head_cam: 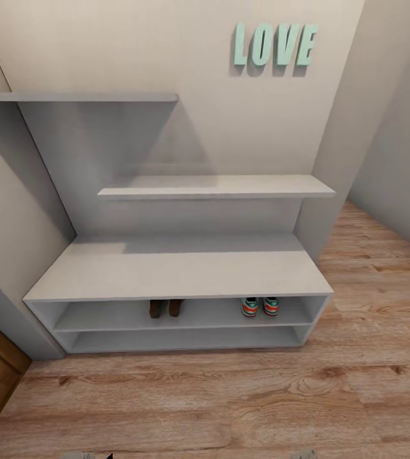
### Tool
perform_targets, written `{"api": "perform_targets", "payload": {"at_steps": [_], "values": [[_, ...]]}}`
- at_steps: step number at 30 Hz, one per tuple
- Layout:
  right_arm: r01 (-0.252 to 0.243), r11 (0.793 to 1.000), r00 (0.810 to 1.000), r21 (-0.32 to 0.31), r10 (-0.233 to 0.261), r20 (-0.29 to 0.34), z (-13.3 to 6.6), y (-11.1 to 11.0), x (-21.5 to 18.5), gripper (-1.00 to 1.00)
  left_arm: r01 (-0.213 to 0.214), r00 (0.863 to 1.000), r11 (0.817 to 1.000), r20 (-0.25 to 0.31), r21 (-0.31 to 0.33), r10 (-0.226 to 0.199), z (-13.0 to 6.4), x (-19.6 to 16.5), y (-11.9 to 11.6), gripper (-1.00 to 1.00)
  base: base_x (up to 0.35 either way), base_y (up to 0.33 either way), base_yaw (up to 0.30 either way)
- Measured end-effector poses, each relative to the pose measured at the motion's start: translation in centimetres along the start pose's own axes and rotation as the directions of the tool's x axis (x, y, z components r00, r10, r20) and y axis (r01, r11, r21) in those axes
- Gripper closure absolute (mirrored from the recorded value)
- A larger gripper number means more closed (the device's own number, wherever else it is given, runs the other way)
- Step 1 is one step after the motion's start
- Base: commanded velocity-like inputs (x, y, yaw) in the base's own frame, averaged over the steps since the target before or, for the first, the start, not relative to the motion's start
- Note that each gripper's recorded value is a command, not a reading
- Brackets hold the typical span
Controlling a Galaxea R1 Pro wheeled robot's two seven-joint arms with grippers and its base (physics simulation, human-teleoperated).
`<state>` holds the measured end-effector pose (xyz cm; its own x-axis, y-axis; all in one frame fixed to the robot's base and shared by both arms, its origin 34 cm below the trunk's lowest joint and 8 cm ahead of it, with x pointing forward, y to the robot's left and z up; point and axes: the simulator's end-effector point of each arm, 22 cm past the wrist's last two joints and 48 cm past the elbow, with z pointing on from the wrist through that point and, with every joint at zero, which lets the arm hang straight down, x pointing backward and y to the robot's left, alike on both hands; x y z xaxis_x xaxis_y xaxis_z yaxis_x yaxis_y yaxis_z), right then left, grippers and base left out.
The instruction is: Pick up the two gym shoes and the two sandals from the corridor floor and place them onto the hallstand (shoe rack) in the corridor, making sure they are on the rack and not on the floor. Arrange them so the two gym shoes are next to each other and the two sandals are next to each other.
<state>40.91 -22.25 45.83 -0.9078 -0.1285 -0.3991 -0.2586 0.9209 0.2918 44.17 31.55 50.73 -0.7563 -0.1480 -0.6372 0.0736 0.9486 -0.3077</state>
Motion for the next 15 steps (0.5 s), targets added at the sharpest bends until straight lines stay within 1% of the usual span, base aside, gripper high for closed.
{"api": "perform_targets", "payload": {"at_steps": [15], "values": [[0.0,1.0,1.0,0.0,0.0,0.0,0.0,0.01,0.0,-1.0,-0.01,1.0,1.0,-0.005,-0.008,0.01,-0.28,-0.04,0.69,-1.0,0.0,0.0,0.0]]}}
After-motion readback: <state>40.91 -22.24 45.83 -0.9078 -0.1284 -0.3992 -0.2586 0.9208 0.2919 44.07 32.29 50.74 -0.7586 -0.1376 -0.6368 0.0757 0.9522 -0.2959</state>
